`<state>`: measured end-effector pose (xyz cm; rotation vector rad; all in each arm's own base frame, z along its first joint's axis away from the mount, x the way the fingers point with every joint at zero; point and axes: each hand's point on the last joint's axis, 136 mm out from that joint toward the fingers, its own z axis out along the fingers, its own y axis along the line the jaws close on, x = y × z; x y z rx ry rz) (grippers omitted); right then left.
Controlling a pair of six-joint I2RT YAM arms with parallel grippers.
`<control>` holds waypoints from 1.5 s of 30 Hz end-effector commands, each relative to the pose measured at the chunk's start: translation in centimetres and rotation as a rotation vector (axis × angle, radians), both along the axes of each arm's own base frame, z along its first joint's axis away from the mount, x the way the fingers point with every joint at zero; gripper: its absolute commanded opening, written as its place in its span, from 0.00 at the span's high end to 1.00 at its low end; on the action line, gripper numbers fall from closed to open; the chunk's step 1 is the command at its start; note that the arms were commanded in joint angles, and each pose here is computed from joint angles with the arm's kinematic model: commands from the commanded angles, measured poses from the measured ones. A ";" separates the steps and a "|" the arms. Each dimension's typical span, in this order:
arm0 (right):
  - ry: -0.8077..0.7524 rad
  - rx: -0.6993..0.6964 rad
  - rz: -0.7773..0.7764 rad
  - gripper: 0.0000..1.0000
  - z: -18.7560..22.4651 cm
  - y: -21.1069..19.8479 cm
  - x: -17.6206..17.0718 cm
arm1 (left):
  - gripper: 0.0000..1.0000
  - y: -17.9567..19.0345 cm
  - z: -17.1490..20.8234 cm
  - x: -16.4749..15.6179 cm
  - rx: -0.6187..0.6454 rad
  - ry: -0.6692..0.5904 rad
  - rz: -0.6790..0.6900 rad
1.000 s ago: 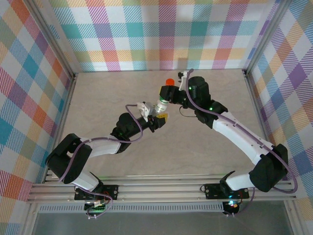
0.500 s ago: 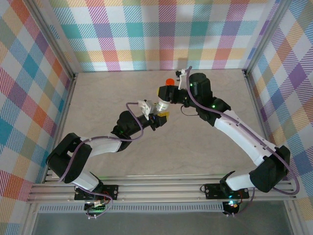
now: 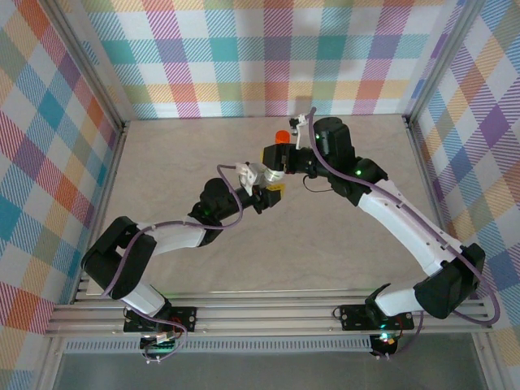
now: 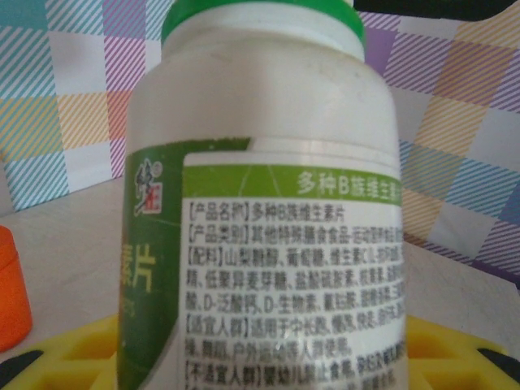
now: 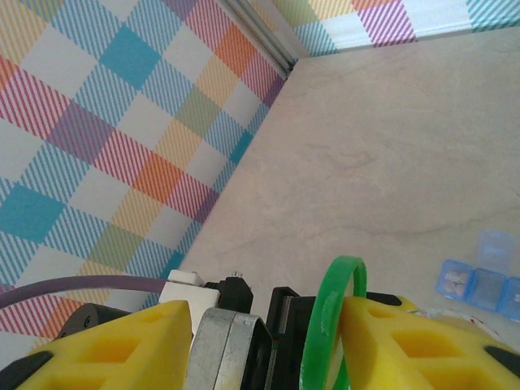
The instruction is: Sort the pills into containers
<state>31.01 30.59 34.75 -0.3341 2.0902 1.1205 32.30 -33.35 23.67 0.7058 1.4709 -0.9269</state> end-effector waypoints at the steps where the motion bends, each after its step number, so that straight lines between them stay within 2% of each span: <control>1: 0.014 -0.002 0.092 0.50 0.7 1.5 -2.0 | 1.00 -0.5 -0.4 0.4 0.015 0.024 0.003; 8: 0.007 -0.044 0.074 0.50 0.3 0.9 -1.9 | 1.00 -0.6 -0.8 0.4 0.032 0.031 0.001; 11: -0.035 -0.096 0.027 0.45 0.9 -0.4 -1.4 | 1.00 -0.9 -0.5 -0.2 0.024 0.022 -0.037; 14: -0.064 -0.132 -0.042 0.37 1.3 -2.3 -0.2 | 1.00 -1.4 -0.4 -1.1 0.039 0.009 -0.098; 19: -0.037 -0.098 -0.167 0.34 1.3 -6.5 2.3 | 1.00 -1.1 -0.3 -1.3 0.045 -0.007 -0.092; 26: 0.074 -0.081 -0.323 0.31 -2.6 -11.5 4.6 | 1.00 -0.4 0.5 -1.4 0.028 -0.034 -0.061; 31: 0.166 -0.102 -0.314 0.31 -6.6 -11.5 5.1 | 1.00 -0.1 1.1 -1.3 0.006 -0.044 -0.038; 35: 0.226 -0.057 -0.254 0.31 -7.9 -9.9 5.3 | 1.00 -0.1 1.3 -1.2 -0.003 -0.045 -0.040; 45: 0.212 0.037 -0.158 0.31 -5.3 -7.5 5.4 | 1.00 -1.3 0.9 -1.9 0.003 -0.031 -0.119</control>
